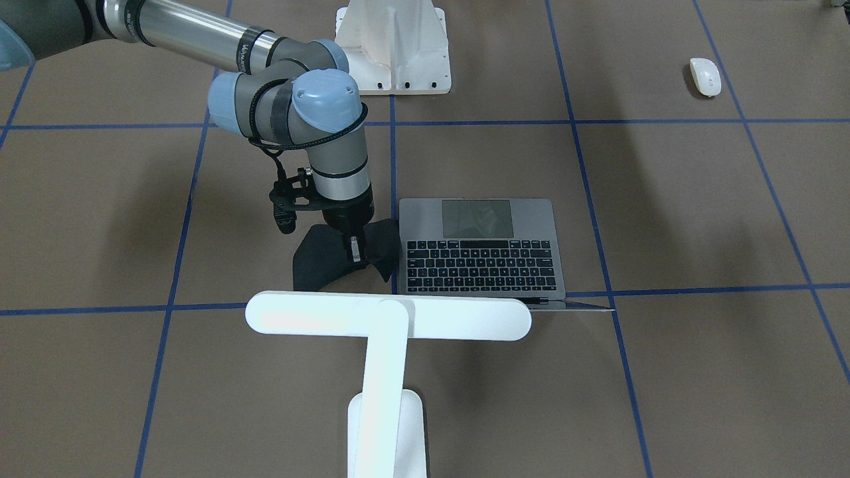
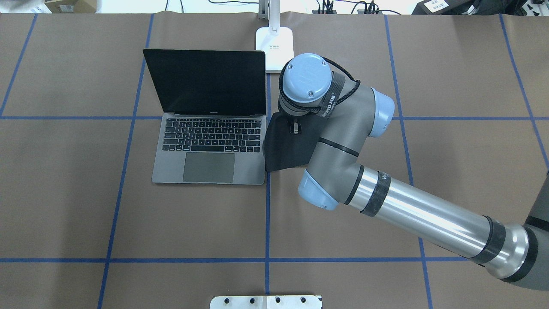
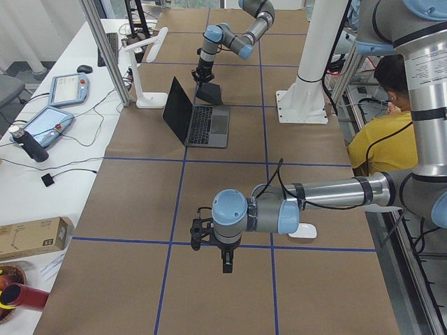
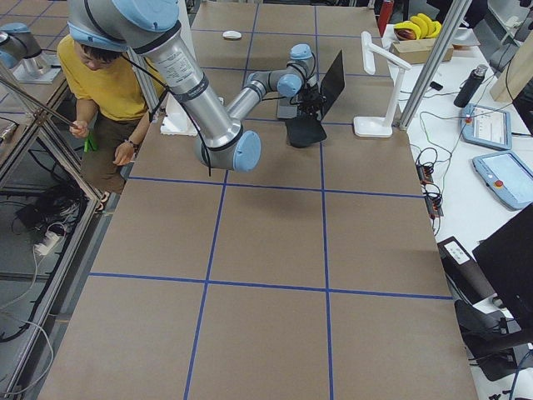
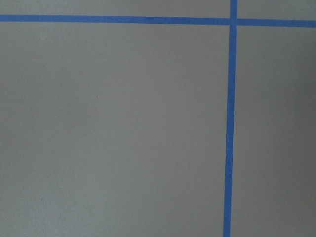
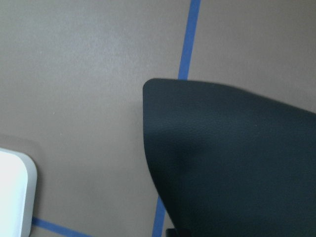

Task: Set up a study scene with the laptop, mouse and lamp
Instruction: 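Lower the mouse pad flat beside the laptop with the right gripper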

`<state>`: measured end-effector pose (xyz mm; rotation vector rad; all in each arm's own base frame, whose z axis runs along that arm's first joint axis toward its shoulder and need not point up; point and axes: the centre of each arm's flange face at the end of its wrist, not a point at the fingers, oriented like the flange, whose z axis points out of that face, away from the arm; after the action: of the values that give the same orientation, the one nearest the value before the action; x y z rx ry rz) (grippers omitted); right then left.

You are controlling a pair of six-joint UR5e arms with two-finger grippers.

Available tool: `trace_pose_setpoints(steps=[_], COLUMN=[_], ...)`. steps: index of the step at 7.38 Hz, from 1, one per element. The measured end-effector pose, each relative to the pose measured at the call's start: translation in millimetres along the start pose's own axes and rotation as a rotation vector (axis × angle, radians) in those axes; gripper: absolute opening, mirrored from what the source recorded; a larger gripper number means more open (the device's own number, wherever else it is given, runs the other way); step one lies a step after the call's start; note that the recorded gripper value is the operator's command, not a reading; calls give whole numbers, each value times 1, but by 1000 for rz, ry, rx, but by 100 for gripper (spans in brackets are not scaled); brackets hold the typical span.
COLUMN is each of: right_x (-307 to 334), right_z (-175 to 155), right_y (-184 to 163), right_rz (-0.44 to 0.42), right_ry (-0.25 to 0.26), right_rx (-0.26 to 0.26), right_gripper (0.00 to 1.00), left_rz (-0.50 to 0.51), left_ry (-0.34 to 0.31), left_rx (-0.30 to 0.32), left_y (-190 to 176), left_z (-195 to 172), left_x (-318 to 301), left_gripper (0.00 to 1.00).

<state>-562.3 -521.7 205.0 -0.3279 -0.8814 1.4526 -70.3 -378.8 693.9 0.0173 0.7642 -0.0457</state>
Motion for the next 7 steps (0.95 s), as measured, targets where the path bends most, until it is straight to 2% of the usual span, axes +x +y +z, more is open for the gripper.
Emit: trace_pose_setpoints(steps=[3, 5, 7], right_x=[7, 10, 7], right_z=[52, 65, 68], right_y=[-23, -50, -62], right_rz=[-14, -66, -81], right_ry=[-22, -15, -14], right_rx=[47, 77, 89], right_gripper=[0, 0, 0], left_rz=[1, 2, 3], left_ry=[0, -1, 0], left_rx=[1, 2, 3], left_y=[0, -1, -1], left_z=[0, -1, -1], left_x=[0, 1, 1], left_gripper=[100, 100, 100])
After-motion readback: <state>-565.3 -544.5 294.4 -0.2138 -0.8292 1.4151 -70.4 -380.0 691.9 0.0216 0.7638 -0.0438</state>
